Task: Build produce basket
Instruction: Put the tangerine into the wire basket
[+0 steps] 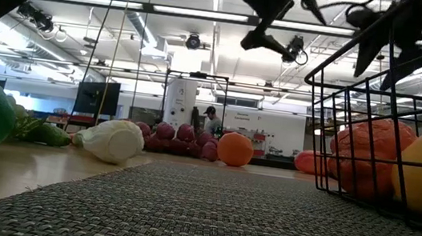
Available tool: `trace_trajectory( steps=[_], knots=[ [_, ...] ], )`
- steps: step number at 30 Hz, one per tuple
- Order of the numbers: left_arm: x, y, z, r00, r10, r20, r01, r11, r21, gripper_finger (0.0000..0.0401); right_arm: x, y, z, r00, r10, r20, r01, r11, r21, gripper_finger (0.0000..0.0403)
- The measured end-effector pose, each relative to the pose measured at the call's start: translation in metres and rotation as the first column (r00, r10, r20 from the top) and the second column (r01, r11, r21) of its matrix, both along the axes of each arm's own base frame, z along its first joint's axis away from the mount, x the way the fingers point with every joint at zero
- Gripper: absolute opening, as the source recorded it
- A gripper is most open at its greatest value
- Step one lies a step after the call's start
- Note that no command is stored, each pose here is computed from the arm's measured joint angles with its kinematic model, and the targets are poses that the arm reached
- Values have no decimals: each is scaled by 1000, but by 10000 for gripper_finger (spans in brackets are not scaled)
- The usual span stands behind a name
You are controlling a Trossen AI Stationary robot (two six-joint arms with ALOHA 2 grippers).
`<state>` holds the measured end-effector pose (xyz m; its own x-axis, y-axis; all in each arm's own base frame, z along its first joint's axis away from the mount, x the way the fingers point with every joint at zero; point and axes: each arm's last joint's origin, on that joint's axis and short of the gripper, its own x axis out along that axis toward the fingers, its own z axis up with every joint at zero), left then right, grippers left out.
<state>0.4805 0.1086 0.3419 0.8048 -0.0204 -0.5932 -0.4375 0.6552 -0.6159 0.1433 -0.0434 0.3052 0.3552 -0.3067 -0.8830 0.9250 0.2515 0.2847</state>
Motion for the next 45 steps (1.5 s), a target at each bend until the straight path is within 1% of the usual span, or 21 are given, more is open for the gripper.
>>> trace_trajectory(
  steps=[4,7,11,13,16,20,26,30,32,35,38,40,43,45],
  knots=[
    [-10,25,-4,999,-2,-50,2,1000,10,396,7,-28,-6,1000,-19,-6,19,999,33,299],
    [-21,47,-8,996,-40,-82,37,999,-29,396,13,-47,-13,1000,-21,-17,22,997,69,299],
    [-39,73,-14,986,-80,-147,69,994,-79,396,18,-69,-28,994,-31,-109,42,995,93,299],
    [-48,82,-17,978,-88,-190,73,994,-83,396,21,-78,-37,988,-38,-152,57,991,122,298],
    [-57,86,-18,965,-114,-238,99,992,-75,396,26,-89,-50,978,-41,-203,76,983,168,295],
    [-64,84,-15,951,-144,-274,136,990,-45,396,31,-100,-64,968,-42,-247,95,973,209,290],
    [-67,72,-10,933,-161,-322,174,985,11,396,41,-110,-76,967,44,-249,10,978,210,295],
    [-66,67,-9,927,-162,-339,187,981,43,396,41,-111,-80,960,65,-271,-1,974,228,315],
    [-66,67,-9,925,-161,-344,189,981,52,396,40,-111,-81,954,78,-291,-6,970,243,330],
    [-66,66,-9,923,-137,-359,172,983,68,396,38,-111,-84,952,91,-293,-19,971,238,356],
    [-65,62,-9,923,-111,-368,143,988,59,396,35,-108,-94,946,112,-304,-29,964,265,381],
    [-63,58,-9,922,-117,-368,148,987,57,396,34,-106,-101,947,123,-297,-36,958,284,394],
    [-60,50,-9,920,-134,-368,166,985,57,396,33,-104,-109,952,127,-278,-43,956,291,397],
    [-58,45,-9,919,-142,-367,173,984,52,396,34,-106,-110,958,123,-260,-49,961,273,395]
  ],
)
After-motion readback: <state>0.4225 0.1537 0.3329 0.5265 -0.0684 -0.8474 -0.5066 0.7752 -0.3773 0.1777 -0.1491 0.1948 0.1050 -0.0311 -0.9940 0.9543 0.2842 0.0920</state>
